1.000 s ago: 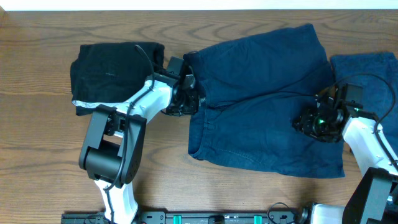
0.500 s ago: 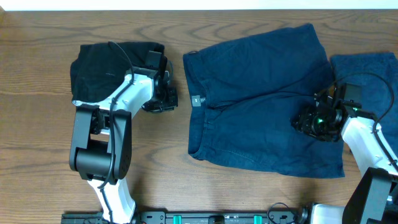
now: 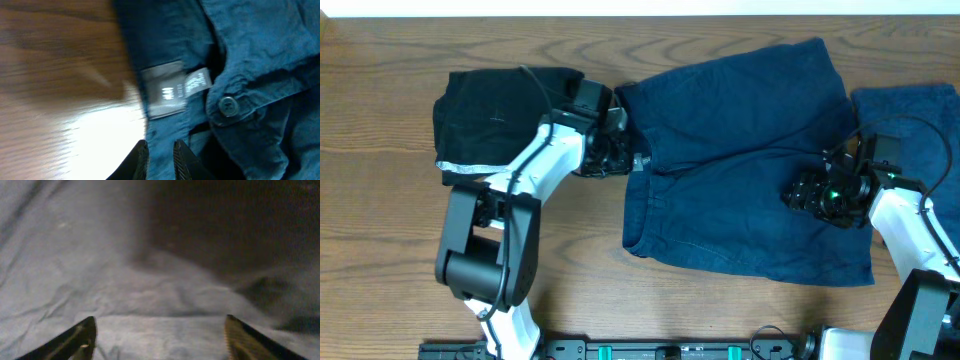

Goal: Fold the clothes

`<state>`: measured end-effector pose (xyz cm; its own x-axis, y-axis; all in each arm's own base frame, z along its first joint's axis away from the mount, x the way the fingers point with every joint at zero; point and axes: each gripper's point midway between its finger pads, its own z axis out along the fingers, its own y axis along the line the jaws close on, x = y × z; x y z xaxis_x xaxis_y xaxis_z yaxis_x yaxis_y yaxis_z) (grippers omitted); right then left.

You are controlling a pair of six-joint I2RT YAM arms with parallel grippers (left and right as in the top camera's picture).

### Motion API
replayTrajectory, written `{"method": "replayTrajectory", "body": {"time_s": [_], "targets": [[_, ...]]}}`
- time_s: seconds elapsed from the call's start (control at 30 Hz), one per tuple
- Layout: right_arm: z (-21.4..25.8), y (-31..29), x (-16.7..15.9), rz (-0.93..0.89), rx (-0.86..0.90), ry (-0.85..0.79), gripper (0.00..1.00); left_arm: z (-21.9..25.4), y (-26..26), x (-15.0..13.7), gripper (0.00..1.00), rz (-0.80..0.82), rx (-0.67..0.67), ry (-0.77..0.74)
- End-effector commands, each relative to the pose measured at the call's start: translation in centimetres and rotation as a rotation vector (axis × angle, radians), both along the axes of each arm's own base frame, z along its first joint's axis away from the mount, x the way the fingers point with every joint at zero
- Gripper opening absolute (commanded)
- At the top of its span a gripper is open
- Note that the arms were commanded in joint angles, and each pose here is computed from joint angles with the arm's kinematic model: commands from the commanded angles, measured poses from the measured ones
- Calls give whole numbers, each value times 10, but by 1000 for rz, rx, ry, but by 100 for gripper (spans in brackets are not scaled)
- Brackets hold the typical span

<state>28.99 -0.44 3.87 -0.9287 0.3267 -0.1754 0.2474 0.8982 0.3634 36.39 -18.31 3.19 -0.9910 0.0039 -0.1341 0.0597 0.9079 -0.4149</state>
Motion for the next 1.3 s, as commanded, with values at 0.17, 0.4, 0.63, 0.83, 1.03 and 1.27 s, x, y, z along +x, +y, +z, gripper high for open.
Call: {"method": "replayTrajectory", "body": {"time_s": [0.17, 0.4, 0.63, 0.83, 1.03, 1.27], "targets": [[41, -8, 8, 15, -91, -146, 65, -30, -8, -10, 20, -19, 0, 66], [67, -9, 9, -22, -101, -230, 66, -37, -8, -10, 20, -18, 4, 77], [46, -9, 5, -22, -98, -192, 68, -42, -1, -10, 20, 2, 43, 71], [43, -9, 5, -22, -97, -189, 69, -52, 3, -13, 20, 20, 56, 66], [43, -9, 5, -22, -97, -188, 69, -59, 24, -14, 20, 43, 175, 64], [43, -9, 5, -22, -97, -188, 70, -65, 64, -14, 20, 78, 396, 44]]}}
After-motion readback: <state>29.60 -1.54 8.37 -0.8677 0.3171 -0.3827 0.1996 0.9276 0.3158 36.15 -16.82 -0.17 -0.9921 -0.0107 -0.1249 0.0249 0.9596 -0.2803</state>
